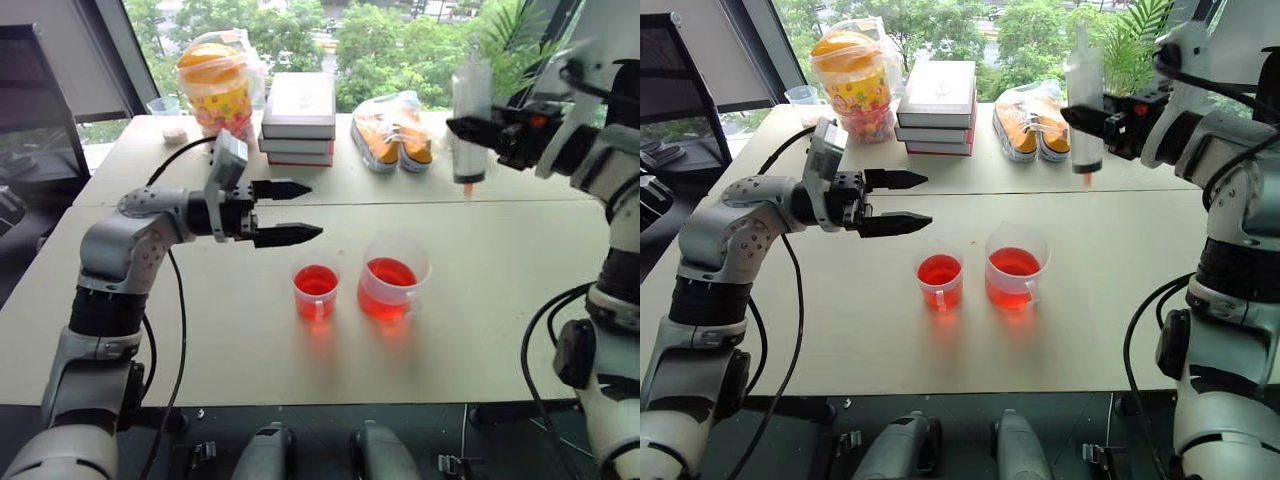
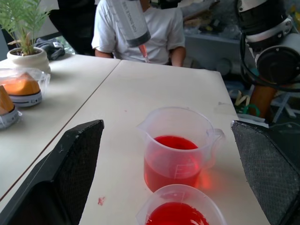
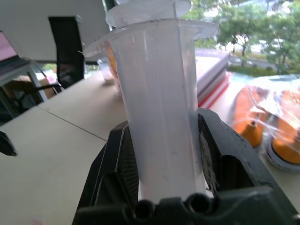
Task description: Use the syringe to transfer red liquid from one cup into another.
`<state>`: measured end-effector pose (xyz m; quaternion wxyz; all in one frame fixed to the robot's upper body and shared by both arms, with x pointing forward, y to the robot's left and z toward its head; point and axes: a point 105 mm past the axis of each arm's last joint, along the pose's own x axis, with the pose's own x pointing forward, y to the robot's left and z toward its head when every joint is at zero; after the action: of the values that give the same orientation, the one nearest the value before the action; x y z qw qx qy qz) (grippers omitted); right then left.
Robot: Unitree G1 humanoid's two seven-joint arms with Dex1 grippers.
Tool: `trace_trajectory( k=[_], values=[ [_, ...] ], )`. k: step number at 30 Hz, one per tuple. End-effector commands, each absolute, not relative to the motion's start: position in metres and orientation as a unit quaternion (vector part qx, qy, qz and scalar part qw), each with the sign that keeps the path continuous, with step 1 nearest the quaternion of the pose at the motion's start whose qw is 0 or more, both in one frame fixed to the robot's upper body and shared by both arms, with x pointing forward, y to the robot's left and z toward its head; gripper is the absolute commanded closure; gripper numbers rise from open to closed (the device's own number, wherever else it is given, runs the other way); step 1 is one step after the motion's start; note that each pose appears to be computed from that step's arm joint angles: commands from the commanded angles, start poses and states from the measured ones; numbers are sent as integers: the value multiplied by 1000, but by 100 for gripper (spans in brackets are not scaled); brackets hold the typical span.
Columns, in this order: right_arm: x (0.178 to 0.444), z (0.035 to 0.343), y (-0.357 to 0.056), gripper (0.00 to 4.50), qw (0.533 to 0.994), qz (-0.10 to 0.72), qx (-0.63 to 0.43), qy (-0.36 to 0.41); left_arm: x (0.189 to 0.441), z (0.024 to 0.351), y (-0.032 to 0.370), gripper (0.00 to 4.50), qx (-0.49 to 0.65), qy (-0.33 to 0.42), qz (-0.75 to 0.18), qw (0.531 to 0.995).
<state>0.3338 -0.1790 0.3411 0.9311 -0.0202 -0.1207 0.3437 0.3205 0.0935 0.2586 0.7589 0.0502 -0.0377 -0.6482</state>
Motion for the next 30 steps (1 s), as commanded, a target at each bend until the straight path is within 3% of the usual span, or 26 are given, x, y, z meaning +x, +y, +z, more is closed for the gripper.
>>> trace_trajectory(
  k=[1, 6, 9, 14, 30],
  values=[
    [303, 346, -162, 311, 910, 368, 1, -191, 318, 276, 88, 0, 54, -64, -663, 744],
    [288, 303, -139, 311, 899, 383, 24, -213, 315, 285, 76, 0, 58, -69, -694, 714],
    [294, 258, -130, 311, 907, 371, 18, -196, 310, 292, 61, 0, 63, -75, -723, 684],
    [298, 218, -122, 311, 914, 365, 15, -177, 304, 292, 45, 0, 71, -68, -757, 646],
    [297, 189, -121, 311, 921, 363, -9, -140, 299, 283, 18, 0, 71, -53, -794, 602]
  ],
)
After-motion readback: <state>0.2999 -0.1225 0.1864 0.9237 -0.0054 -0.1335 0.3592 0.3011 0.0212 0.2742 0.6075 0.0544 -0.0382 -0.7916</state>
